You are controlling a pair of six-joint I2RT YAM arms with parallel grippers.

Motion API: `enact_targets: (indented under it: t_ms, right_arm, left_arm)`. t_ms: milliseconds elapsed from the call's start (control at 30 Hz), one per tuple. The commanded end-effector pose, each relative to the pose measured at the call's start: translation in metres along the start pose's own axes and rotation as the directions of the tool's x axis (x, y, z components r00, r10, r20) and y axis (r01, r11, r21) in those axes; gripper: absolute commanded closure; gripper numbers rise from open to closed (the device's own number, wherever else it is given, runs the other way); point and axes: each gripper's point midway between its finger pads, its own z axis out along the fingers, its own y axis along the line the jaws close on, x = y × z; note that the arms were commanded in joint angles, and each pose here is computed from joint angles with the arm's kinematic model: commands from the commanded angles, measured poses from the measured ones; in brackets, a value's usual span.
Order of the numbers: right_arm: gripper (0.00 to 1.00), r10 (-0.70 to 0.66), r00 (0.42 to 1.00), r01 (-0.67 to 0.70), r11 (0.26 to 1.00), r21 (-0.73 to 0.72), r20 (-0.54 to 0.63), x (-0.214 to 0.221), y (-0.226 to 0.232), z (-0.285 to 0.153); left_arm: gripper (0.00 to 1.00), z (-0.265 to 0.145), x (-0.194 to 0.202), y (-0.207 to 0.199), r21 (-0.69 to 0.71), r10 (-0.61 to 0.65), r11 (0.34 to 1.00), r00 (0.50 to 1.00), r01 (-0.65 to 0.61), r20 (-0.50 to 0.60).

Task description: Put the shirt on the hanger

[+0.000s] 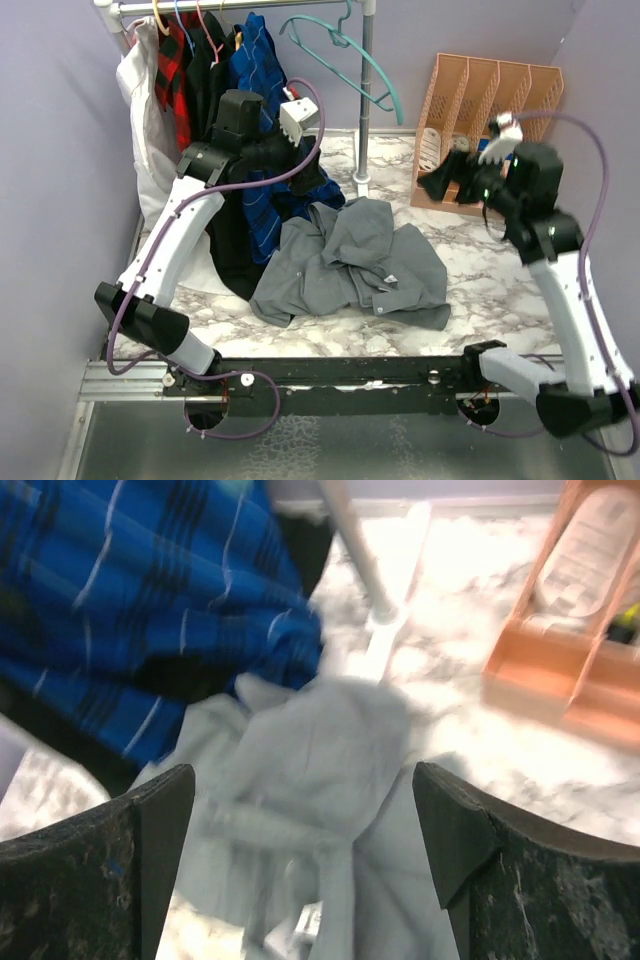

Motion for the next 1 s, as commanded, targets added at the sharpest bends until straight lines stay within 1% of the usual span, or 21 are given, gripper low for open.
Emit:
enact_targets:
  t_ms: [0,33,67,100,133,200,267,367,500,633,767,867,967]
  right_arm:
    - [0.09,-0.194,0.974,0.176,0.972,0.153,0.116,-0.097,-0.007,0.025]
    - [0.09,-0.220,0.966,0.205,0.972,0.116,0.138,-0.115,0.003,0.034]
    - [0.09,-0.252,0.950,0.241,0.967,0.079,0.184,-0.135,0.014,0.043]
    - [0.09,-0.269,0.940,0.263,0.963,0.057,0.212,-0.147,0.019,0.051]
    - [0.09,-0.295,0.914,0.297,0.954,0.033,0.280,-0.167,0.028,0.056]
    - [0.08,-0.338,0.869,0.369,0.929,-0.018,0.361,-0.187,0.044,0.063]
    - [0.08,-0.362,0.842,0.426,0.901,-0.083,0.400,-0.198,0.061,0.065]
    - [0.08,-0.364,0.837,0.468,0.863,-0.189,0.408,-0.202,0.082,0.068]
    - [0.08,-0.327,0.850,0.457,0.847,-0.271,0.412,-0.206,0.095,0.078]
    - [0.08,-0.306,0.879,0.421,0.858,-0.295,0.365,-0.201,0.091,0.108]
    - [0.09,-0.314,0.877,0.428,0.855,-0.293,0.363,-0.195,0.095,0.125]
    - [0.11,-0.323,0.882,0.427,0.857,-0.289,0.344,-0.185,0.095,0.142]
    - [0.16,-0.338,0.883,0.431,0.859,-0.276,0.326,-0.176,0.096,0.159]
  left_arm:
    - [0.18,-0.020,-0.018,-0.002,-0.018,-0.013,1.000,0.994,0.015,0.111]
    - [0.18,-0.022,-0.017,0.002,-0.027,-0.028,0.999,0.993,0.032,0.118]
    - [0.18,-0.024,-0.018,0.004,-0.032,-0.042,0.998,0.991,0.046,0.127]
    - [0.18,-0.027,-0.018,0.007,-0.036,-0.056,0.997,0.989,0.061,0.134]
    - [0.19,-0.029,-0.018,0.007,-0.037,-0.067,0.997,0.988,0.073,0.141]
    - [0.19,-0.034,-0.017,0.005,-0.036,-0.074,0.996,0.986,0.081,0.149]
    - [0.19,-0.039,-0.012,0.002,-0.035,-0.072,0.996,0.986,0.078,0.154]
    - [0.19,-0.046,-0.001,-0.002,-0.039,-0.053,0.997,0.987,0.059,0.153]
    - [0.19,-0.052,0.012,0.000,-0.056,-0.061,0.996,0.985,0.071,0.160]
    - [0.19,-0.055,0.017,0.000,-0.057,-0.068,0.995,0.984,0.078,0.164]
    - [0.19,-0.057,0.015,-0.001,-0.055,-0.062,0.996,0.984,0.073,0.170]
    - [0.19,-0.058,0.012,-0.002,-0.049,-0.060,0.996,0.983,0.069,0.173]
    - [0.19,-0.059,0.011,-0.003,-0.043,-0.056,0.997,0.984,0.064,0.172]
